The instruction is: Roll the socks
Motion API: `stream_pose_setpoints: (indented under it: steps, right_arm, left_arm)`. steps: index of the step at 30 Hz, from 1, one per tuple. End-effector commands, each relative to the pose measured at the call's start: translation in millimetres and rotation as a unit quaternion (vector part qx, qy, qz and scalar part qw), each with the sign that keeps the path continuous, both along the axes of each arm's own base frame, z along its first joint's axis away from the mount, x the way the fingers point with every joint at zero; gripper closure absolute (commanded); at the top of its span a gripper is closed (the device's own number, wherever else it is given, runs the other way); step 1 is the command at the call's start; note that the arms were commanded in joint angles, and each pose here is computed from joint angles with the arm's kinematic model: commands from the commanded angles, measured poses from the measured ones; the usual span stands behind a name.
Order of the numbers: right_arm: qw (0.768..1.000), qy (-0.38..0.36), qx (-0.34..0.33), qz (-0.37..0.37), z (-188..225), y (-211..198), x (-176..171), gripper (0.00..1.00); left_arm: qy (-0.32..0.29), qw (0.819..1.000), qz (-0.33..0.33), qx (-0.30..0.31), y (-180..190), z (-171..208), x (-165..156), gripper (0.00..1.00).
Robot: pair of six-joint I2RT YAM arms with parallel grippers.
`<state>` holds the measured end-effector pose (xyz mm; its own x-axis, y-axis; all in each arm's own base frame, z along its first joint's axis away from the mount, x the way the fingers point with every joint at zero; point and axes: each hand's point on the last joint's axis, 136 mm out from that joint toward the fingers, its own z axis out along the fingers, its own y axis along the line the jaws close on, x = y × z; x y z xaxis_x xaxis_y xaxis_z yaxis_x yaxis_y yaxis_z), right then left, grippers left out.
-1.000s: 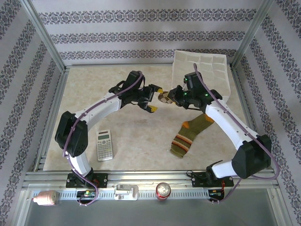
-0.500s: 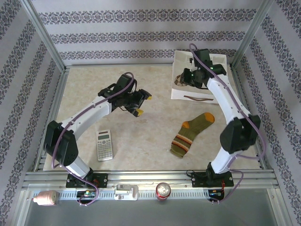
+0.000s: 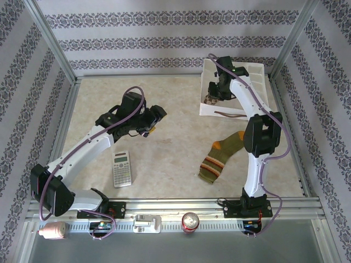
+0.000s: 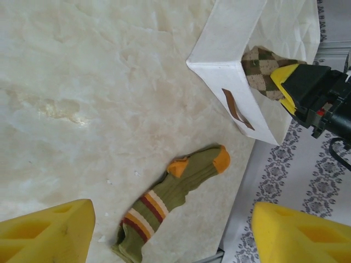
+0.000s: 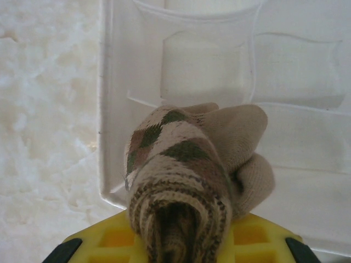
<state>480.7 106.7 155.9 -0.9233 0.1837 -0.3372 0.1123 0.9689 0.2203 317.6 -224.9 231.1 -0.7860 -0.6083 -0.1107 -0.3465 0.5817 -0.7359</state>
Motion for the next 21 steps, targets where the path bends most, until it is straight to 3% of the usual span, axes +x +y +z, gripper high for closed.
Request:
stream_pose_setpoints:
  steps: [1,12,21]
  right_arm:
    - [1.0,0.015,-0.023,-0.012,-3,-10,-6,1.0]
    - [0.997,0.032,-0.075,0.001,-27,-6,0,1.0]
    - [0.992,0.036,-0.111,0.041,-37,12,4,1.0]
  left_arm:
    - [-0.035,0.999,-0.002,0.018,8,9,4,0.26]
    - [-0.143,0.989,-0.031,0.012,3,60,15,0.28]
    - [-0.146,0.989,-0.021,0.015,11,63,8,0.28]
